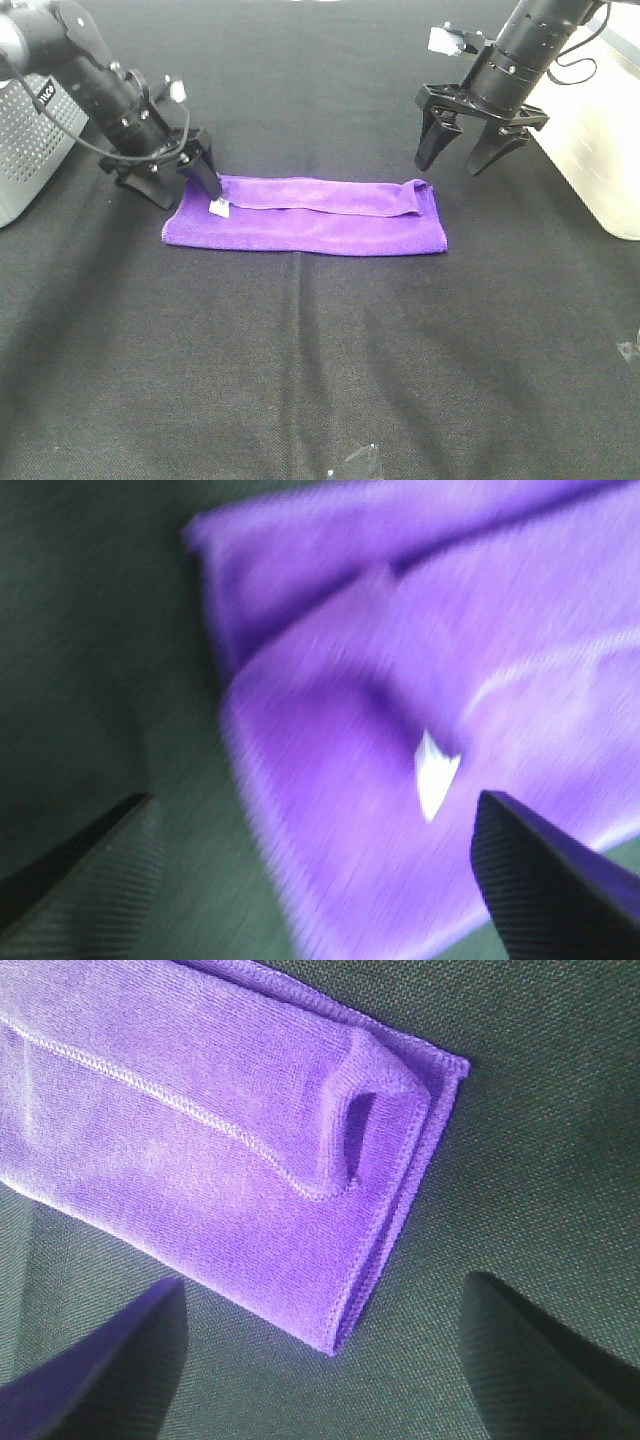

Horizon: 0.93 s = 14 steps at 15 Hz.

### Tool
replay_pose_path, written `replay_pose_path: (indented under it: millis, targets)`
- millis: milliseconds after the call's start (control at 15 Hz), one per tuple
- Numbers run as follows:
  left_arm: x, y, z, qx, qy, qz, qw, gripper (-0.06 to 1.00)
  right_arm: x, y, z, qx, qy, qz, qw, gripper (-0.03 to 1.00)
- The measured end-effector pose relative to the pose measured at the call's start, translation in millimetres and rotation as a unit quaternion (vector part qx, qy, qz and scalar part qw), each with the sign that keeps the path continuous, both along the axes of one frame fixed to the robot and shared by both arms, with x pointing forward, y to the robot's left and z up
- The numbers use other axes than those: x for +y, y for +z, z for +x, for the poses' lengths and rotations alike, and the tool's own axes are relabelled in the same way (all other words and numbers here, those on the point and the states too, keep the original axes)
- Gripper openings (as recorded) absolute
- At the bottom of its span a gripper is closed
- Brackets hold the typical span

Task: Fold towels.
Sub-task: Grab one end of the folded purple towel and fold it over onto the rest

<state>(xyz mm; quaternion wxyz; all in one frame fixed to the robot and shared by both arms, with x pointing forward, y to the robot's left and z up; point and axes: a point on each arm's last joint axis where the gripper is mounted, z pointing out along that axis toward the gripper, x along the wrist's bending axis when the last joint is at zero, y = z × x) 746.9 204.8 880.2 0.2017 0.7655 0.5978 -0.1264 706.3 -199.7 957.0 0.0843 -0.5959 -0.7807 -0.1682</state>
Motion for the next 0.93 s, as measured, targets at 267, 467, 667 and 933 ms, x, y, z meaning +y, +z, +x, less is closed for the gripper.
replay_pose_path:
  millis: [267,467,667,933]
  targets:
    - [1,-5,1,0.006,0.003,-0.007,1.000,0.75,0,0,0,0.000,0.000,0.000,1.000,0.73]
    - [-5,-12,1,0.015,0.009,-0.038,0.999,0.74,0,0,0,0.000,0.000,0.000,1.000,0.73]
    - [-28,-18,-2,0.019,-0.010,-0.069,0.997,0.73,0,0,0,-0.001,0.000,0.000,1.000,0.73]
    - [-43,-22,-5,0.019,-0.029,-0.079,0.996,0.66,0,0,0,-0.001,0.000,0.000,1.000,0.73]
